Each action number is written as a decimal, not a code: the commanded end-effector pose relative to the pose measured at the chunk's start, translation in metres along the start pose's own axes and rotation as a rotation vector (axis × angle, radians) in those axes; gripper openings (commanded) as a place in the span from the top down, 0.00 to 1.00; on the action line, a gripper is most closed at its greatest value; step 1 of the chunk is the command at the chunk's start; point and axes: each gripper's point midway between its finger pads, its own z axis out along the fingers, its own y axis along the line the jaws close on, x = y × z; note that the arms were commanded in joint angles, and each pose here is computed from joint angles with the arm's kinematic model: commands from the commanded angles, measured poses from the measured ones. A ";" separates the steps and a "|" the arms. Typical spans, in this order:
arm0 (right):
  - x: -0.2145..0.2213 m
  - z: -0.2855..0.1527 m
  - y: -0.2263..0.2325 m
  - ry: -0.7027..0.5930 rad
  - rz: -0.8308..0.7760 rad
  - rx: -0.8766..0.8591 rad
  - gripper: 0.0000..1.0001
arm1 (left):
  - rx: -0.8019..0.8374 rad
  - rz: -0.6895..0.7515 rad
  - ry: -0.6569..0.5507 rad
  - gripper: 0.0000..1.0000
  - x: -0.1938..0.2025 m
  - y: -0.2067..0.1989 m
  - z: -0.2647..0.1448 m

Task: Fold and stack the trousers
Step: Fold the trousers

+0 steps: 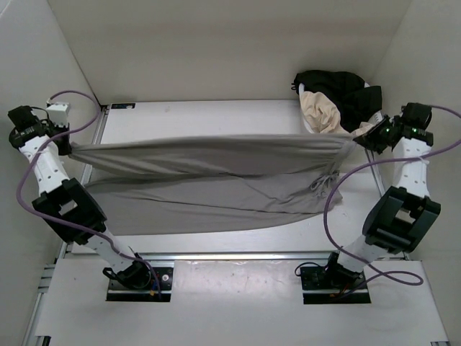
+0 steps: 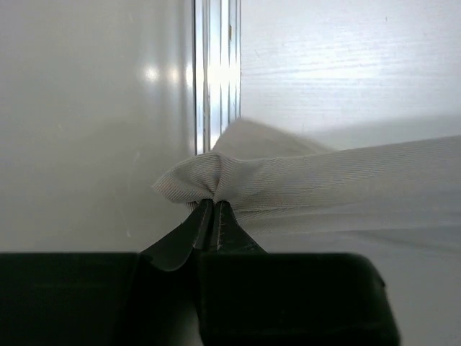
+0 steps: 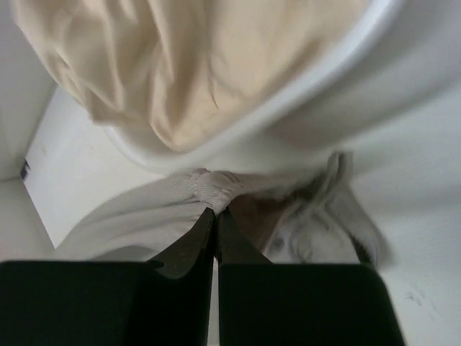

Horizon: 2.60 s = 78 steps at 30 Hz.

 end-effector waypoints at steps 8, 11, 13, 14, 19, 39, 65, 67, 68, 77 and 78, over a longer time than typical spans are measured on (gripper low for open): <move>0.156 -0.030 -0.097 0.153 0.110 0.254 1.00 | -0.068 0.039 0.201 0.86 0.141 -0.005 -0.052; 0.174 -0.031 -0.121 0.165 0.139 0.334 1.00 | -0.033 0.033 0.316 0.86 0.209 -0.020 -0.053; 0.188 -0.032 -0.141 0.193 0.190 0.383 1.00 | -0.009 0.033 0.378 0.86 0.243 -0.032 -0.050; 0.186 -0.031 -0.151 0.180 0.225 0.399 1.00 | 0.002 0.016 0.392 0.86 0.252 -0.035 -0.047; 0.177 -0.021 -0.161 0.230 0.338 0.378 1.00 | -0.007 -0.034 0.368 0.86 0.249 -0.021 -0.043; 0.151 -0.039 -0.163 0.243 0.353 0.474 0.98 | 0.017 -0.010 0.356 0.86 0.227 0.017 -0.029; 0.196 0.029 -0.147 0.469 0.165 0.579 0.88 | 0.027 -0.065 0.349 0.47 0.220 0.004 -0.044; 0.198 0.024 -0.157 0.469 0.174 0.617 1.00 | 0.041 -0.080 0.340 0.46 0.216 0.000 -0.048; 0.193 0.021 -0.157 0.450 0.182 0.612 1.00 | 0.052 -0.072 0.331 0.46 0.212 -0.003 -0.045; 0.091 -0.056 -0.189 0.130 0.185 0.794 1.00 | 0.239 -0.018 0.299 0.38 0.180 -0.071 -0.018; 0.082 -0.060 -0.186 0.111 0.166 0.799 1.00 | 0.262 -0.016 0.309 0.38 0.178 -0.076 -0.011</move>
